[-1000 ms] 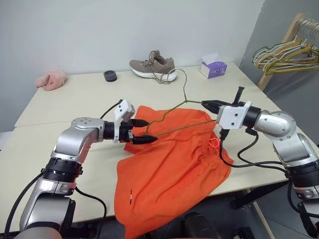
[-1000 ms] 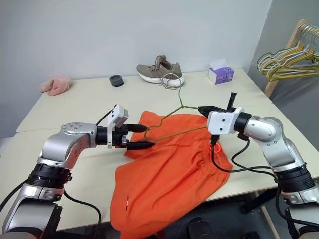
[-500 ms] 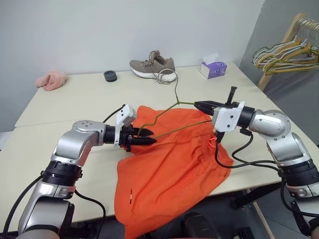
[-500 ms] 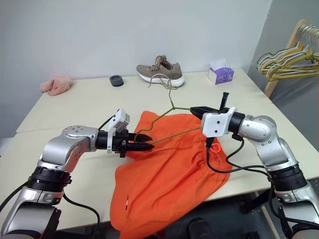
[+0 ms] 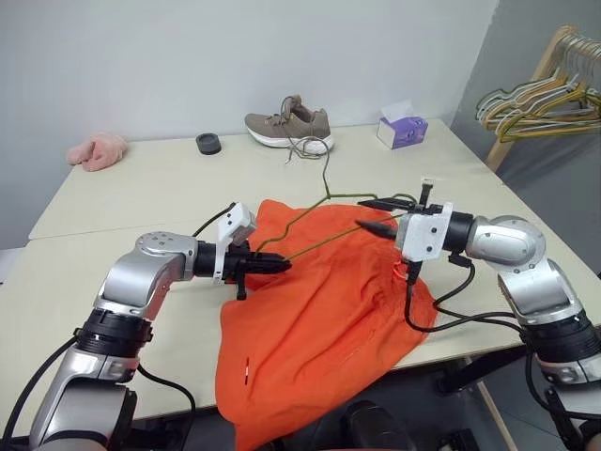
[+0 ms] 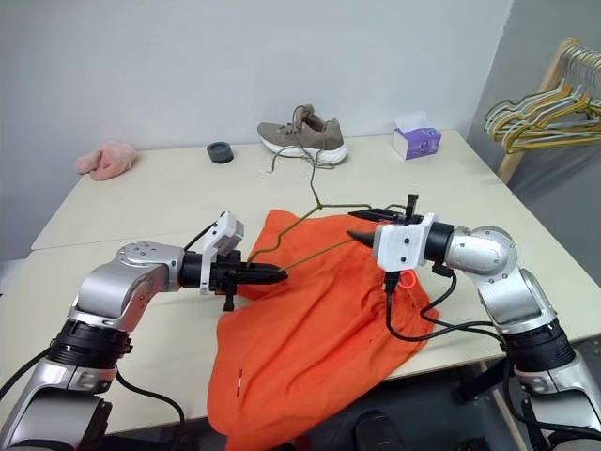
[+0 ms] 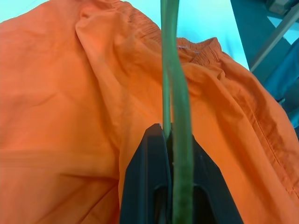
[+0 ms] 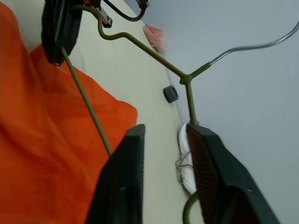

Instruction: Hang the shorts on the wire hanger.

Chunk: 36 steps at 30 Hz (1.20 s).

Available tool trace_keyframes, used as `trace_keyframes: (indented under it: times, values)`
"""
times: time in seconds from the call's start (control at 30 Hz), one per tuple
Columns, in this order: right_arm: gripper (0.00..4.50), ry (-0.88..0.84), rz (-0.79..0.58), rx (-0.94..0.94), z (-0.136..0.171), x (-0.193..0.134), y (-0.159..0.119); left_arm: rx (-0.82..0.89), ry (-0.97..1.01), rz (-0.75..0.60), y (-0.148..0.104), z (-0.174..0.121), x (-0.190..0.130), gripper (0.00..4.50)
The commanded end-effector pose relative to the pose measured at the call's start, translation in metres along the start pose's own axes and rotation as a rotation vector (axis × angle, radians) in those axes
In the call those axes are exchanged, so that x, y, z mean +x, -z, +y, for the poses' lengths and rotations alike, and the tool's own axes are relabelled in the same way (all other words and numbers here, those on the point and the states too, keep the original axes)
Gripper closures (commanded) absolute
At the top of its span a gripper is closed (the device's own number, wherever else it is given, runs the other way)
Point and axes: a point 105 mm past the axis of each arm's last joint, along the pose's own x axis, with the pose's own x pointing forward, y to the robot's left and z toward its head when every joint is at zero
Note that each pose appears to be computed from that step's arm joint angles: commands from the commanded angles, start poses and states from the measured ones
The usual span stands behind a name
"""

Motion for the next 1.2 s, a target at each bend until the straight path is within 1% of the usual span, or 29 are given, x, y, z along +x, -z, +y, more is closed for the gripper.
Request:
trace_keyframes:
  times: [0.03,0.17,0.2,0.3,0.4,0.5,0.6,0.7,0.83,1.03,1.07,1.2]
  values:
    - [1.69,0.04,0.043,0.096,-0.021,-0.018,-0.003,0.105,-0.026,0.019,-0.007,-0.001,-0.007,4.5]
    - [0.29,0.015,0.159,0.258,-0.023,-0.038,0.008,0.184,-0.021,0.068,-0.003,-0.004,-0.01,4.5]
    - [0.07,-0.002,0.189,0.283,-0.02,-0.041,0.011,0.203,-0.014,0.081,-0.002,-0.005,-0.011,4.5]
    - [0.07,-0.11,0.291,0.364,-0.002,-0.048,0.021,0.251,0.018,0.103,-0.001,-0.009,-0.011,4.5]
    - [0.07,-0.188,0.329,0.393,0.011,-0.049,0.023,0.273,0.037,0.112,-0.002,-0.012,-0.01,4.5]
    - [0.07,-0.309,0.388,0.421,0.031,-0.04,0.034,0.305,0.066,0.132,-0.002,-0.016,-0.007,4.5]
    - [0.07,-0.416,0.415,0.465,0.044,-0.035,0.037,0.324,0.079,0.148,0.0,-0.017,-0.006,4.5]
    - [0.6,-0.46,0.423,0.477,0.048,-0.032,0.037,0.326,0.083,0.154,0.002,-0.018,-0.006,4.5]
    - [1.99,-0.506,0.427,0.521,0.055,-0.027,0.038,0.323,0.085,0.155,0.005,-0.019,-0.006,4.5]
    - [4.19,-0.539,0.421,0.549,0.061,-0.026,0.035,0.319,0.096,0.153,0.013,-0.021,-0.007,4.5]
    - [4.48,-0.542,0.421,0.551,0.061,-0.026,0.034,0.319,0.096,0.151,0.013,-0.021,-0.007,4.5]
    - [4.48,-0.542,0.417,0.574,0.063,-0.028,0.032,0.315,0.106,0.138,0.014,-0.023,-0.004,4.5]
